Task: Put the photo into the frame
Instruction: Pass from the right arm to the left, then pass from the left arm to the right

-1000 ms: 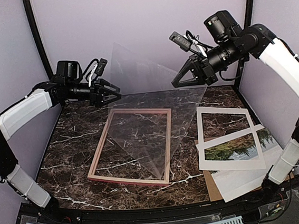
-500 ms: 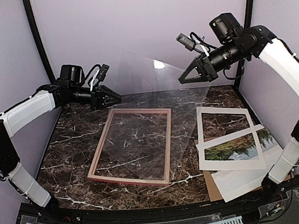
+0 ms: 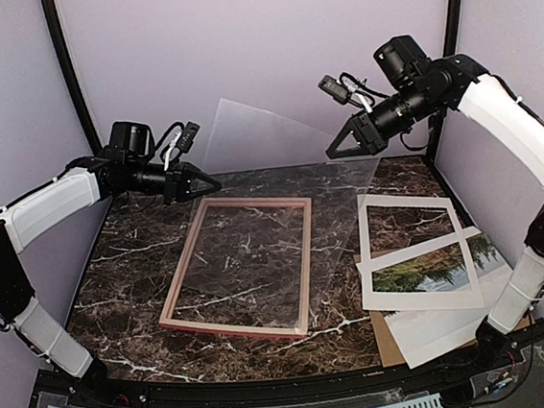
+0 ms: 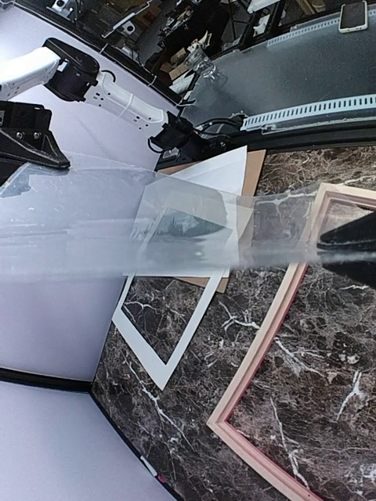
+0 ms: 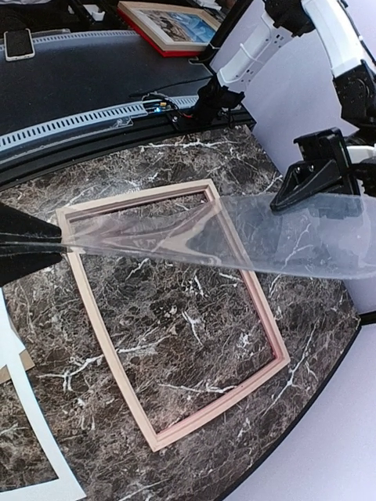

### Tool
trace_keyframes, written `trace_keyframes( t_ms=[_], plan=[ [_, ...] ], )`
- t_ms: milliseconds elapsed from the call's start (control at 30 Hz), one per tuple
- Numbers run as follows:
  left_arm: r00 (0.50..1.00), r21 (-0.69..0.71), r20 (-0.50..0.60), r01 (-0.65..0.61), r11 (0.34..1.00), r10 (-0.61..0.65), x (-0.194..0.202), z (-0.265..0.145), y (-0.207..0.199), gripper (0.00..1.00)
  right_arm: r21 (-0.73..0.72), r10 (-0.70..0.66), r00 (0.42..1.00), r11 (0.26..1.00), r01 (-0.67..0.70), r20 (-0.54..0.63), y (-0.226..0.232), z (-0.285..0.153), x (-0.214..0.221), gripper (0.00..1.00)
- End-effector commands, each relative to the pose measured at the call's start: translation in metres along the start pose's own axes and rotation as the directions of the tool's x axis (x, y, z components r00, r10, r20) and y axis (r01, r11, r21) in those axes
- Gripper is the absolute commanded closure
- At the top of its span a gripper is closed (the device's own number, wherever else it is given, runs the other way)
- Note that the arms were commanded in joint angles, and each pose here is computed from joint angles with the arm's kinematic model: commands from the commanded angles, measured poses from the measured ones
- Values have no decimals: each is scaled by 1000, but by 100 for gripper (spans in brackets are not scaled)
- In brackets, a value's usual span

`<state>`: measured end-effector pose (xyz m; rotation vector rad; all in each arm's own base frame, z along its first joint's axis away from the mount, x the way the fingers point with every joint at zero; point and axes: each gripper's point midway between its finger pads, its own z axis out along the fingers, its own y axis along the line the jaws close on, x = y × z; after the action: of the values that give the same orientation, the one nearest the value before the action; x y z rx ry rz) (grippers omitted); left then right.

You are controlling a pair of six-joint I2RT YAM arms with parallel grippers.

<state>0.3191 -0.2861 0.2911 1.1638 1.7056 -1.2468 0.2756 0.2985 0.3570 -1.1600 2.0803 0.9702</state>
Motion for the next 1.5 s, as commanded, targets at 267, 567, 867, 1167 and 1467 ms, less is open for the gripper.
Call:
trace_keyframes(
  t_ms=[267,567,867,1167,1467],
  plan=[
    [995,-28,83,59,998,-57,-35,-20,-27,100,170,204,970,960,-224,130,-81,-7,-5,45],
    [974,0,198,111,994,-109,-44,-31,-48,100,63,318,901,935,-350,295,-100,14,34,25],
    [959,33,250,129,991,-133,-55,-35,-55,100,-117,370,868,929,-351,332,-88,50,46,18],
    [946,93,285,133,987,-155,-64,-39,-67,100,-133,300,882,954,-270,364,-92,75,35,17],
    [942,113,301,121,986,-150,-71,-45,-78,100,-205,301,885,949,-240,356,-100,95,24,15]
  ],
)
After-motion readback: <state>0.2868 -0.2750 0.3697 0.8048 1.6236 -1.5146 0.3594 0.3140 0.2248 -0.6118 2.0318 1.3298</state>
